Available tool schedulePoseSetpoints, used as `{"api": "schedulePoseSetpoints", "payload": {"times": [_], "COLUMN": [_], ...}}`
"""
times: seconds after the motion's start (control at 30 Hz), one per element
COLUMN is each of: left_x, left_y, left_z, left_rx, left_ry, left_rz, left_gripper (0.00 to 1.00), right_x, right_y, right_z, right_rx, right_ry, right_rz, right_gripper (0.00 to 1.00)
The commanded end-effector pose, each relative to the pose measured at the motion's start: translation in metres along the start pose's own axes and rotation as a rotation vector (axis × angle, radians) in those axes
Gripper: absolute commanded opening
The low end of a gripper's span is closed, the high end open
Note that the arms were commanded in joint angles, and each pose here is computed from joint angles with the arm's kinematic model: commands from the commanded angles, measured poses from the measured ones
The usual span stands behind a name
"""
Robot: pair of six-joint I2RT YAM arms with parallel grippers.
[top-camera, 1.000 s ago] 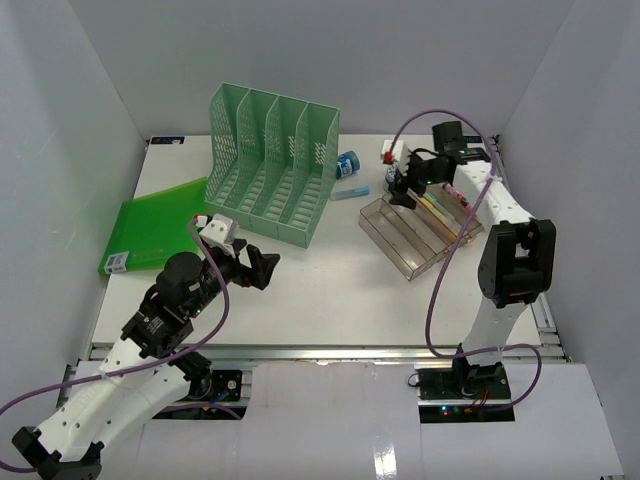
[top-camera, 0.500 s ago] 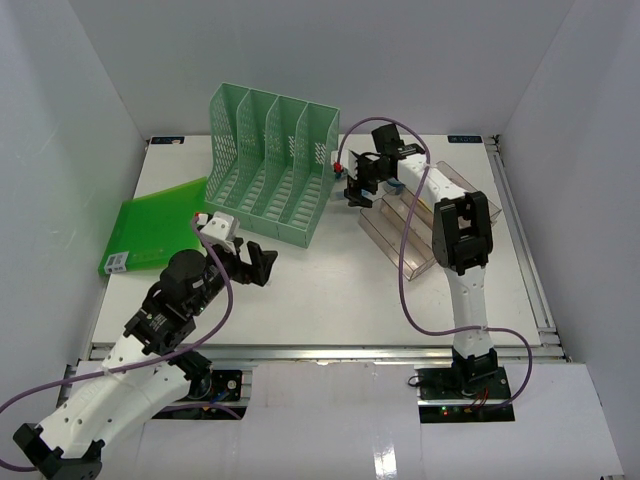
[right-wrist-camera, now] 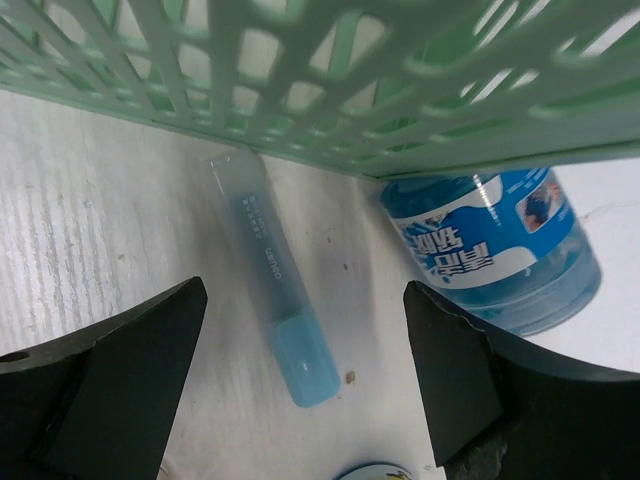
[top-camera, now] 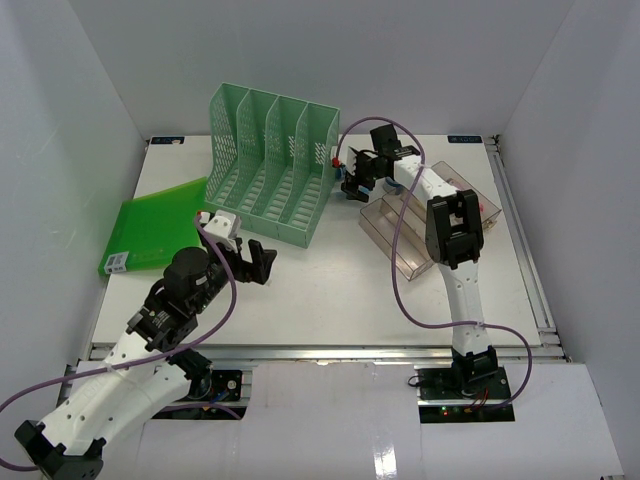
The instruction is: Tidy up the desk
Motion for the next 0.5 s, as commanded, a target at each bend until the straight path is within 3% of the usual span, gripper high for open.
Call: {"api": "schedulePoseSetpoints", "payload": {"times": [0.0,0.27,0.47], "left_x": [0.004,0.006,0.006], "left_y": [0.000,-0.001,-0.002], "left_z": [0.003,0.002,0.000], "left_rx": [-0.002,0.001,0.008], "left_ry": [-0.006,-0.005,-0.004], "left_rz": [0.019,0.024,0.027], "left_gripper": [0.98,0.98,0.98], "right_x": [-0.009,-0.009,-0.005], "right_y": [-0.002,-0.013,-0.016], "right_z": [0.000,-0.016,-0.027], "right_rx": [-0.037,-0.005,0.003], "right_ry": [0.020,0.034,0.033], "right_rz": [0.007,0.012,0.047], "right_gripper": [0.85,0.81,0.71]}}
Point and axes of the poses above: each gripper's point midway between its finger pads, its own y axis back along the fingers, its own x axis along the line the jaws close on, z = x × y, the point moved 1 cm from there along y, back along the fingers, and after that the axes turned 14 degrees about -y, right-handed, at the moved point
